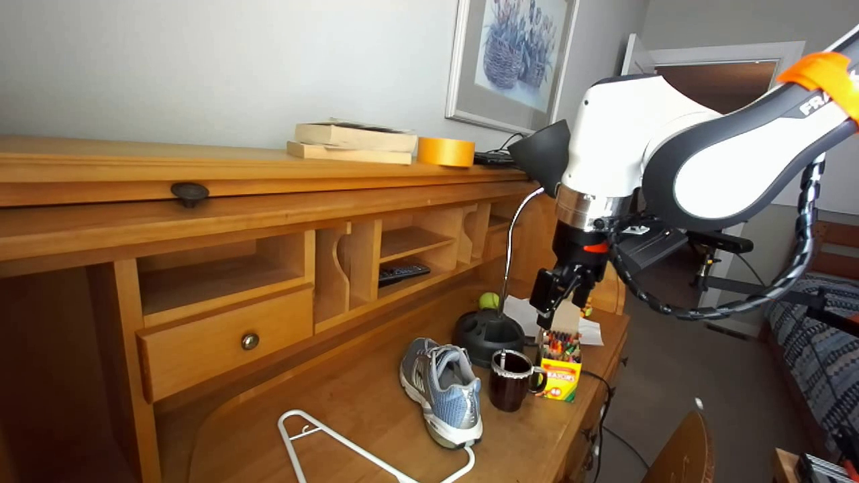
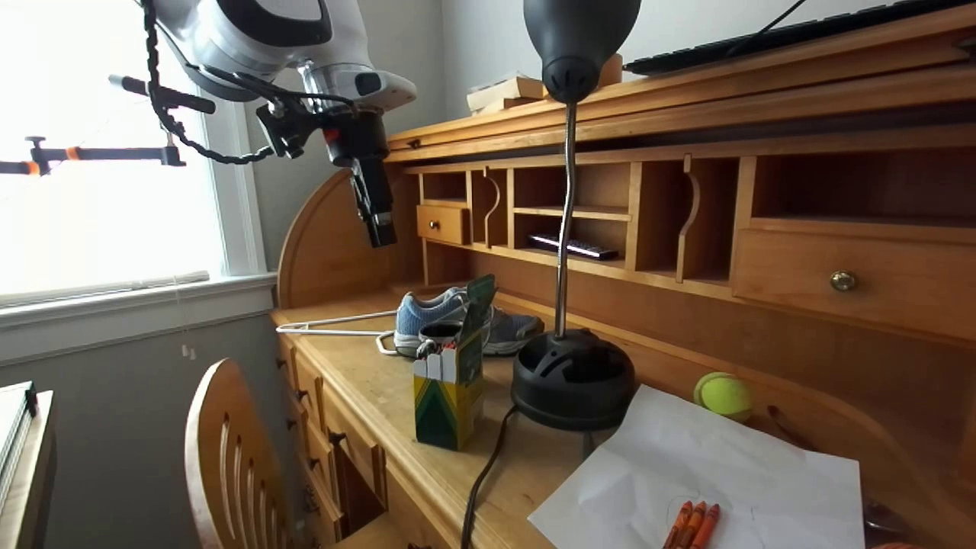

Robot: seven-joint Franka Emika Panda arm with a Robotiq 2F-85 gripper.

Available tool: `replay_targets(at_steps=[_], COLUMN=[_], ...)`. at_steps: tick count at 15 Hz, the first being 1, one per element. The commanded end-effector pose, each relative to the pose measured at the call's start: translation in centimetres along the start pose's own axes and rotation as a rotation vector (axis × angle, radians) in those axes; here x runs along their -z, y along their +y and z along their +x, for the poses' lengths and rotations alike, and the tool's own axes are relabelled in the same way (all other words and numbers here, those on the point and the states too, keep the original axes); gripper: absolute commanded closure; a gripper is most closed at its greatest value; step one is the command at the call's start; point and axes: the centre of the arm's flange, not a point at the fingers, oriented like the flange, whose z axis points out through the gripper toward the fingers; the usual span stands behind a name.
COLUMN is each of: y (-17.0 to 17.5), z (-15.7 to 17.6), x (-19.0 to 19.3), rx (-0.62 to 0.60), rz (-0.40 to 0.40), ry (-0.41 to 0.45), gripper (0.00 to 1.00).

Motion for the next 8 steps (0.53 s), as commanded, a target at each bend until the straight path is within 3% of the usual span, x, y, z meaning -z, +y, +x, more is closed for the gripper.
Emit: replay_targets(at_steps=[1, 8], y=[0.2, 0.9], z=[0.5, 1.8], x=[-3.0, -8.7], rx=[-0.001, 0.030], rz=[0.009, 0.013], ry=[0.056, 0.063], gripper=[0.00, 0.00])
